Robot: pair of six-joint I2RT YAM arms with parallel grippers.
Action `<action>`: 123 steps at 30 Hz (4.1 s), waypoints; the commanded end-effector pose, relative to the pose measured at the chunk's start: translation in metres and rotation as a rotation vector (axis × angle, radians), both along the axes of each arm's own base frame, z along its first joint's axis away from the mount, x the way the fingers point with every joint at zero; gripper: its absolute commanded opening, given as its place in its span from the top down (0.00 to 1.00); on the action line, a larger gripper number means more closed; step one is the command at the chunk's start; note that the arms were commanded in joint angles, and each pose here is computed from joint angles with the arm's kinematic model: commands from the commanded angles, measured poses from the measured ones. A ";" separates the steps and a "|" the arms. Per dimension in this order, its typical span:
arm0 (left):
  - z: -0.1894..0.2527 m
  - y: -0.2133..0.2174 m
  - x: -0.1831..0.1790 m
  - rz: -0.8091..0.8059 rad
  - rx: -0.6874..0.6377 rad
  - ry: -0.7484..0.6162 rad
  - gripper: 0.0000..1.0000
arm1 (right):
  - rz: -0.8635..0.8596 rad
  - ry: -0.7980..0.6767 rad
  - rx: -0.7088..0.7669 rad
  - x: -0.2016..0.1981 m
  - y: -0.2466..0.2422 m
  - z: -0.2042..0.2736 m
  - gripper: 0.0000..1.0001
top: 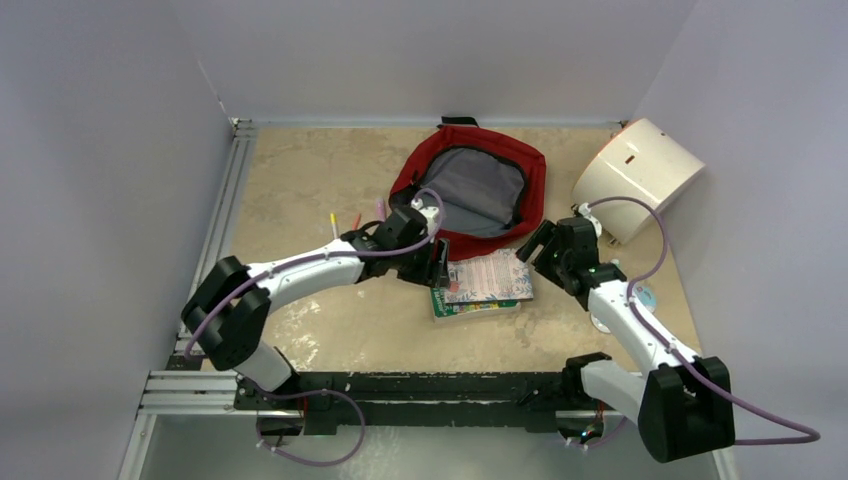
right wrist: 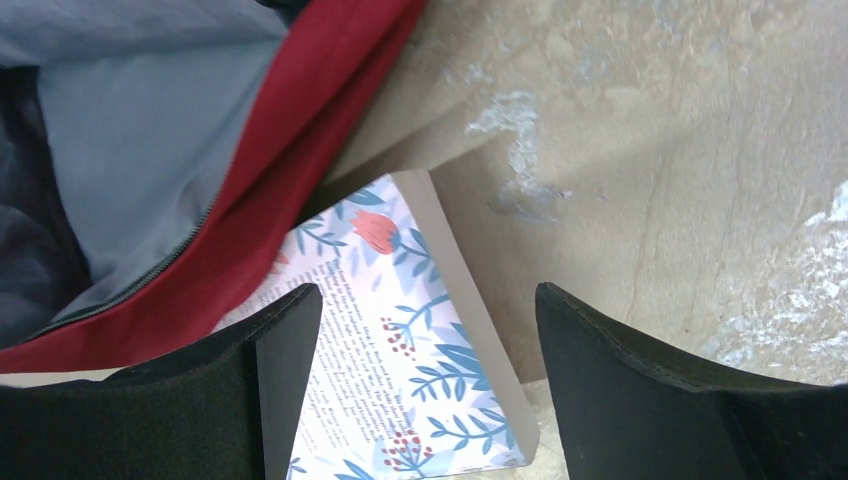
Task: Pack the student bag
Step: Pick up the book from the center of the board.
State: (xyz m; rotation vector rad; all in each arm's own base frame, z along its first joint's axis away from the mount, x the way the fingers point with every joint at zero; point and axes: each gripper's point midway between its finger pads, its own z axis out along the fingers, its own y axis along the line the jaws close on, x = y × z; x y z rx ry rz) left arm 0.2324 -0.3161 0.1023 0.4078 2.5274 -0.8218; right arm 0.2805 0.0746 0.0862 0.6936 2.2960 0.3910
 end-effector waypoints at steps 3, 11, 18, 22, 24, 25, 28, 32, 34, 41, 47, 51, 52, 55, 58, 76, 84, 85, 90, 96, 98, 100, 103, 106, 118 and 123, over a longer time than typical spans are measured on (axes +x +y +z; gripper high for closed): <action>0.004 -0.018 0.021 0.054 -0.019 -0.042 0.42 | -0.072 -0.015 0.071 -0.002 0.001 -0.010 0.08; -0.005 -0.030 0.023 0.035 -0.045 -0.023 0.43 | -0.039 0.026 0.139 -0.013 0.014 -0.029 0.01; -0.014 -0.039 0.024 0.014 -0.055 0.002 0.53 | -0.011 0.037 0.235 -0.022 0.029 -0.035 0.03; -0.024 -0.040 0.021 0.001 -0.048 0.022 0.57 | -0.003 0.046 0.259 -0.026 0.032 -0.037 0.03; -0.026 -0.039 0.021 -0.002 -0.044 0.026 0.59 | 0.009 0.031 0.279 -0.025 0.036 -0.035 0.03; -0.027 -0.039 0.021 -0.002 -0.044 0.025 0.60 | 0.016 0.027 0.290 -0.026 0.038 -0.034 0.04; -0.028 -0.039 0.021 -0.004 -0.040 0.024 0.61 | 0.036 0.016 0.323 -0.028 0.043 -0.033 0.08; -0.034 -0.040 0.020 -0.009 -0.033 0.033 0.63 | 0.065 0.018 0.360 -0.030 0.050 -0.032 0.12; -0.037 -0.040 0.019 -0.012 -0.031 0.042 0.65 | 0.076 -0.001 0.371 -0.029 0.053 -0.027 0.14; -0.043 -0.043 0.020 -0.028 -0.029 0.047 0.65 | 0.123 -0.166 0.385 -0.019 0.055 0.019 0.23; -0.044 -0.044 0.020 -0.035 -0.031 0.047 0.66 | 0.212 -0.310 0.430 -0.020 0.065 0.058 0.32; -0.043 -0.045 0.021 -0.040 -0.032 0.042 0.66 | 0.287 -0.367 0.437 -0.023 0.072 0.074 0.41; -0.043 -0.045 0.021 -0.039 -0.032 0.040 0.66 | 0.306 -0.375 0.440 -0.024 0.074 0.077 0.42; -0.042 -0.045 0.021 -0.042 -0.033 0.036 0.66 | 0.333 -0.375 0.435 -0.023 0.077 0.080 0.45; -0.043 -0.045 0.021 -0.045 -0.032 0.036 0.66 | 0.351 -0.349 0.430 -0.022 0.079 0.074 0.50; 0.071 -0.024 0.048 0.064 -0.083 -0.240 0.42 | 0.331 -0.393 0.330 -0.005 0.069 0.121 1.00; 0.174 -0.003 0.065 0.129 -0.154 -0.523 0.30 | 0.206 -0.461 0.255 0.016 0.049 0.198 1.00; 0.182 -0.001 0.066 0.120 -0.161 -0.562 0.30 | 0.180 -0.456 0.240 0.017 0.044 0.206 1.00; 0.226 -0.002 0.065 0.036 -0.250 -0.814 0.27 | 0.113 -0.464 0.265 0.018 0.038 0.247 1.00; 0.263 -0.006 0.069 -0.059 -0.235 -1.035 0.26 | 0.008 -0.496 0.315 0.028 0.030 0.278 1.00; 0.267 -0.011 0.071 -0.093 -0.229 -1.074 0.26 | -0.006 -0.513 0.338 0.032 0.030 0.284 1.00; 0.267 -0.015 0.073 -0.115 -0.208 -1.123 0.26 | 0.006 -0.519 0.369 0.037 0.036 0.288 1.00; 0.267 -0.024 0.078 -0.142 -0.161 -1.209 0.26 | 0.026 -0.533 0.415 0.043 0.044 0.294 1.00; 0.270 -0.036 0.072 -0.192 -0.103 -1.330 0.26 | 0.007 -0.555 0.472 0.049 0.046 0.302 1.00; 0.236 -0.085 0.043 -0.403 0.063 -1.470 0.25 | 0.014 -0.538 0.471 0.060 0.050 0.297 1.00; 0.218 -0.089 0.060 -0.413 0.191 -1.491 0.25 | 0.024 -0.543 0.478 0.056 0.051 0.299 1.00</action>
